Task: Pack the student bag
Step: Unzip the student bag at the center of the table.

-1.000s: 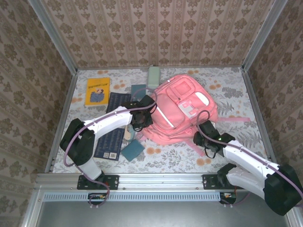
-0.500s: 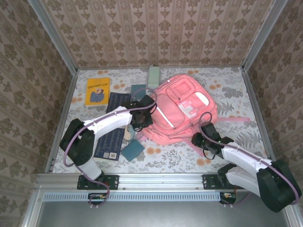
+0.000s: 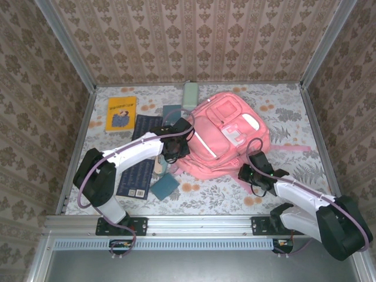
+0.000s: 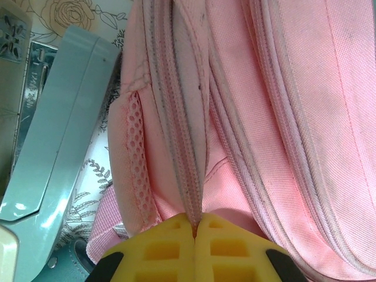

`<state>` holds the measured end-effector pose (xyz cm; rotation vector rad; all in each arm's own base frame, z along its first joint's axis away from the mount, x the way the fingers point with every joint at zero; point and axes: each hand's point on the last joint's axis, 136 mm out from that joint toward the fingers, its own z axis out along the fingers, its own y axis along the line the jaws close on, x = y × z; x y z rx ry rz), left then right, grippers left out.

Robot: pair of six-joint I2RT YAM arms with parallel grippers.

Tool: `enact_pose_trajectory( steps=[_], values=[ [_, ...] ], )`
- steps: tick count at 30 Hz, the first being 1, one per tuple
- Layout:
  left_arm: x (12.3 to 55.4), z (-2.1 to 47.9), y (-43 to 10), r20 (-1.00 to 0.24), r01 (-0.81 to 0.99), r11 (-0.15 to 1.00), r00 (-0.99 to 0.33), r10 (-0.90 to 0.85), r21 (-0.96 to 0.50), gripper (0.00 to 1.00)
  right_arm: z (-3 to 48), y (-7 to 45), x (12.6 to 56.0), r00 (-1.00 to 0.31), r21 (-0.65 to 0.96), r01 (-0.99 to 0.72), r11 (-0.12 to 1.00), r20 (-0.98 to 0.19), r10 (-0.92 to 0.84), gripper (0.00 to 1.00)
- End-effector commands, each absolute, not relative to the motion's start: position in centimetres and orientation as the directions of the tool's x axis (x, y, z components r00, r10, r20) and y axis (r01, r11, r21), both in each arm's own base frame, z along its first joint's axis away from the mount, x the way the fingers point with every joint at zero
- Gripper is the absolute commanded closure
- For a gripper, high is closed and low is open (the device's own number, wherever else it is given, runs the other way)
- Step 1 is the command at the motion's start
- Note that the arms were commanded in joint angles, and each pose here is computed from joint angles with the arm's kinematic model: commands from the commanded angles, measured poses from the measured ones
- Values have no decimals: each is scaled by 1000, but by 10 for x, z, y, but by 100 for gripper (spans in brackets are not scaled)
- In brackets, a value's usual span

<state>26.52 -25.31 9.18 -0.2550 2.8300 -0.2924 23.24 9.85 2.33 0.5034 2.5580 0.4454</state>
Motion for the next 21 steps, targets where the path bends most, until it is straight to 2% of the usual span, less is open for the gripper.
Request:
enact_pose_trajectory(
  steps=[1,8,21],
  values=[
    [267,113,-253,-294,-130,960,-934,-203,-249,100,33,94,229,-799,403,277,872,-408,442,100],
    [267,106,-262,-271,-141,943,-935,-227,-302,100,49,98,216,-819,421,207,883,-419,392,100],
    [277,105,-293,-213,-218,802,-895,-391,-556,100,75,168,221,-876,447,-54,893,-450,173,100]
  ],
)
